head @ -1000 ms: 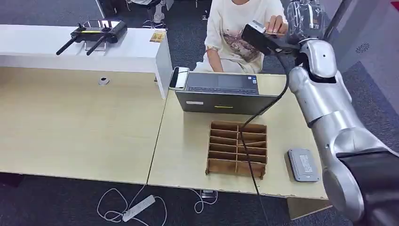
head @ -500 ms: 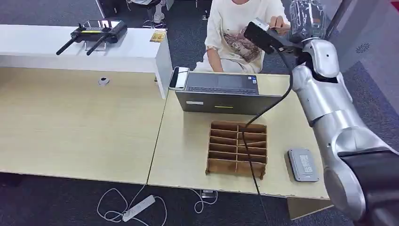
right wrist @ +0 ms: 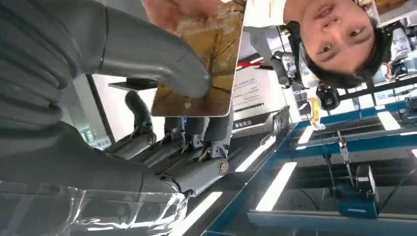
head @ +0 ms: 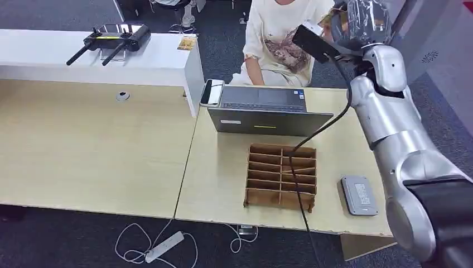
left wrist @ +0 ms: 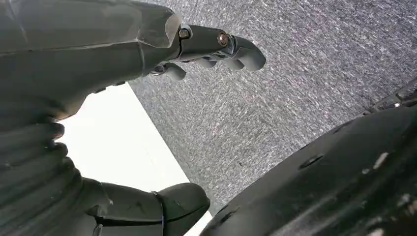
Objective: Pass the card to the sensor for recognition and then transmit it.
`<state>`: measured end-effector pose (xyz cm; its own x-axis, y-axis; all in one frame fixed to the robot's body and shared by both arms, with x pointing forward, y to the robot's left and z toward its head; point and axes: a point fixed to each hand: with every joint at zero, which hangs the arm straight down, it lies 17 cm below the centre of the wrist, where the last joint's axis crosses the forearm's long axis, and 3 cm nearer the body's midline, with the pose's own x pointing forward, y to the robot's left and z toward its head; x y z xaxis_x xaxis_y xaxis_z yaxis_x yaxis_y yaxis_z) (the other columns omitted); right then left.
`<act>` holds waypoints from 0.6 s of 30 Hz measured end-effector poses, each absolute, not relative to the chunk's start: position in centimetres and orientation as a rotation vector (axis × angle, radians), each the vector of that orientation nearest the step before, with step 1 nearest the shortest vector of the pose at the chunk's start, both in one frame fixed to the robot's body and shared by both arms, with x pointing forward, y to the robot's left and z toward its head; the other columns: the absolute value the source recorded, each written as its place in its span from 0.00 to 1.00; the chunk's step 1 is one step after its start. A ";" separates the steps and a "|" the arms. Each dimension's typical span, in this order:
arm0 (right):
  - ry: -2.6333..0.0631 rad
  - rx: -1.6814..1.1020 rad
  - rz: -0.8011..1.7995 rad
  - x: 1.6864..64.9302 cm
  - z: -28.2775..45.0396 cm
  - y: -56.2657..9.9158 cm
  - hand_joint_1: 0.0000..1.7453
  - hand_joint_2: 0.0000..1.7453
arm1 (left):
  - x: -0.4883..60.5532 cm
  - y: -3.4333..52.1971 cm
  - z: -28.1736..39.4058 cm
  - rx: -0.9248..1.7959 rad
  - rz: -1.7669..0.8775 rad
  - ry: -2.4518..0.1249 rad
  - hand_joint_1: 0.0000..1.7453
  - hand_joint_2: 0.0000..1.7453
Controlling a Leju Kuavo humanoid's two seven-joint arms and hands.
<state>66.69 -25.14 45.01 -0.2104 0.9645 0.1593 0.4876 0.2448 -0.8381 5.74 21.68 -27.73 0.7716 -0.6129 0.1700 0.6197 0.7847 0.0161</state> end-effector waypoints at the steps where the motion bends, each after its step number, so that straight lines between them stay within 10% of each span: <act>1: -1.813 -1.332 0.859 66.7 45.0 -25.1 1.00 1.00 | 5.7 21.7 -27.7 -0.041 -0.668 -0.170 0.00 1.00; 18: -1.866 -1.311 0.817 66.2 44.7 -24.9 1.00 1.00 | 5.7 21.7 -27.7 -0.043 -0.664 -0.170 0.00 1.00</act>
